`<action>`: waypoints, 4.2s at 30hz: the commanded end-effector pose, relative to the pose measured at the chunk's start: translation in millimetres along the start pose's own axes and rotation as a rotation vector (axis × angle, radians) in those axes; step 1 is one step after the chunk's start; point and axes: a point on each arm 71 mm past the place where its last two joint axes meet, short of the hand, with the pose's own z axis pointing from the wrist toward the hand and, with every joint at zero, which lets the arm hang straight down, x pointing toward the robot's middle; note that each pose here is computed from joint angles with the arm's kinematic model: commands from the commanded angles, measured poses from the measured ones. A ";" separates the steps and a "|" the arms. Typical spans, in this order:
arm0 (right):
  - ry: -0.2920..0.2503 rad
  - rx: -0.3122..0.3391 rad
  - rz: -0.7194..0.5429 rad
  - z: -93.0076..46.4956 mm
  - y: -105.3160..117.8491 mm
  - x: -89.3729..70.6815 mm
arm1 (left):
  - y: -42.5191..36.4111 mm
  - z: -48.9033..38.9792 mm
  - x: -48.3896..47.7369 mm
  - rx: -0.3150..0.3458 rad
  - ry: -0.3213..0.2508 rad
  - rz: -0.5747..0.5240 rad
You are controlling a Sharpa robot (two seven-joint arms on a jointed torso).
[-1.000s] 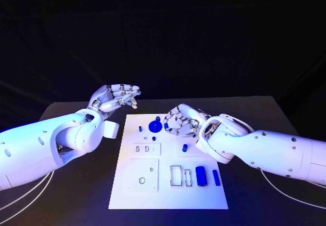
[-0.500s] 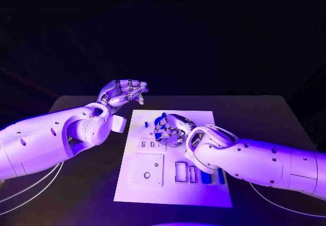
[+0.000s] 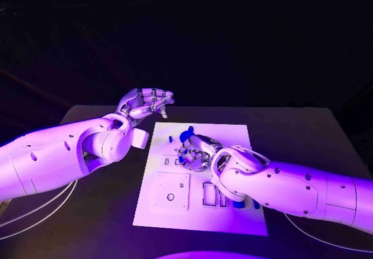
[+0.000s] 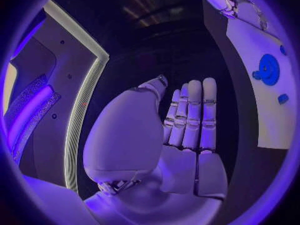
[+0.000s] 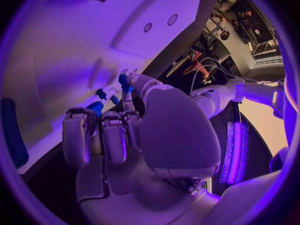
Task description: Assemble the parts on the task board
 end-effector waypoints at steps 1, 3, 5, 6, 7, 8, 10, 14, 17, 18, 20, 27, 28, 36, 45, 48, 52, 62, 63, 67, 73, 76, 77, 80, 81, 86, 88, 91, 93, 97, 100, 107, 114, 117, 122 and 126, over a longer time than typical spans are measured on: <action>0.023 0.010 -0.043 0.0 -0.6 3.8 | -0.6 0.5 1.9 0.002 0.009 0.007; 0.023 0.013 -0.049 0.0 -1.1 4.5 | -0.6 0.5 1.8 0.001 0.009 0.007; 0.021 0.015 -0.052 0.0 -1.4 5.1 | -0.5 0.5 1.6 0.001 0.009 0.007; 0.020 0.015 -0.054 0.0 -1.4 5.3 | -0.5 0.4 1.5 0.000 0.009 0.008; 0.020 0.015 -0.054 0.0 -1.3 5.4 | -0.5 0.4 1.5 0.000 0.009 0.008; 0.019 0.015 -0.055 0.0 -1.2 5.6 | -0.5 0.4 1.4 0.000 0.009 0.008; 0.017 0.014 -0.056 0.2 -0.7 6.1 | -0.5 0.4 1.2 -0.001 0.009 0.008; 0.013 0.014 -0.059 1.2 0.0 7.0 | -0.4 0.5 1.6 -0.002 0.011 0.007; 0.006 0.019 -0.061 2.0 -0.3 7.3 | -0.3 0.5 1.7 -0.002 0.012 0.006; 0.005 0.021 -0.061 2.2 -0.4 7.4 | -0.3 0.5 1.7 -0.003 0.012 0.006; 0.002 0.024 -0.060 2.8 -0.7 7.9 | -0.2 0.5 1.6 -0.003 0.012 0.007; -0.001 0.031 -0.060 4.3 -1.7 9.6 | -0.2 0.5 1.4 -0.004 0.011 0.008; -0.001 0.032 -0.060 4.4 -1.9 9.8 | -0.1 0.5 1.3 -0.004 0.011 0.009; 0.007 0.037 -0.066 5.0 -3.2 11.1 | -0.1 0.5 1.2 -0.005 0.011 0.010; 0.011 0.036 -0.067 4.7 -3.3 11.7 | 0.1 0.7 1.1 -0.005 0.012 0.010; 0.012 0.036 -0.068 4.7 -3.4 11.9 | 0.2 0.7 1.1 -0.006 0.012 0.010; 0.011 0.037 -0.072 4.5 -4.0 11.7 | 0.2 0.7 0.9 -0.006 0.012 0.010; -0.004 0.035 -0.071 4.5 -3.9 10.6 | 0.5 0.7 0.6 -0.008 0.013 0.010; -0.007 0.033 -0.071 4.5 -3.8 10.4 | 0.5 0.7 0.6 -0.009 0.012 0.010; -0.016 0.027 -0.067 4.4 -3.2 9.8 | 0.7 0.6 0.3 -0.010 0.012 0.010; -0.021 0.019 -0.065 4.2 -2.5 9.5 | 0.8 0.5 0.1 -0.011 0.012 0.010; -0.024 0.017 -0.064 3.7 -2.5 9.1 | 0.9 0.5 -0.2 -0.012 0.011 0.011; -0.027 0.016 -0.064 3.3 -2.5 8.8 | 1.0 0.5 -0.3 -0.012 0.011 0.012; -0.043 0.007 -0.063 1.2 -2.3 7.0 | 1.6 0.4 -1.0 -0.019 0.013 0.020; -0.053 0.002 -0.061 -0.3 -2.2 6.0 | 2.1 0.3 -1.3 -0.026 0.017 0.027; -0.117 -0.052 -0.025 -13.6 -4.5 -7.2 | 8.1 -0.8 -2.3 -0.101 0.077 0.104; -0.130 -0.078 -0.011 -17.6 -5.7 -13.6 | 10.4 -1.3 -2.8 -0.129 0.097 0.141; -0.141 -0.139 0.037 -26.8 -10.0 -30.1 | 16.3 -2.8 -5.2 -0.202 0.138 0.229; -0.135 -0.169 0.066 -32.1 -13.5 -39.4 | 19.4 -3.9 -7.0 -0.240 0.156 0.280; -0.121 -0.198 0.136 -47.5 -26.1 -61.8 | 27.9 -7.2 -9.7 -0.349 0.216 0.425; -0.121 -0.185 0.192 -56.8 -35.5 -75.3 | 34.0 -10.2 -10.4 -0.434 0.260 0.521; -0.182 -0.101 0.346 -74.9 -68.3 -109.6 | 48.7 -16.2 -6.0 -0.646 0.382 0.761; -0.280 -0.017 0.422 -78.6 -100.4 -136.9 | 54.5 -10.5 5.4 -0.715 0.410 0.872; -0.305 0.005 0.426 -78.6 -109.2 -143.4 | 55.3 -6.5 12.1 -0.717 0.418 0.898; -0.325 0.031 0.427 -77.8 -117.5 -149.1 | 55.8 1.6 25.5 -0.720 0.450 0.932; -0.328 0.040 0.422 -77.2 -119.5 -150.3 | 56.3 7.0 31.7 -0.726 0.471 0.952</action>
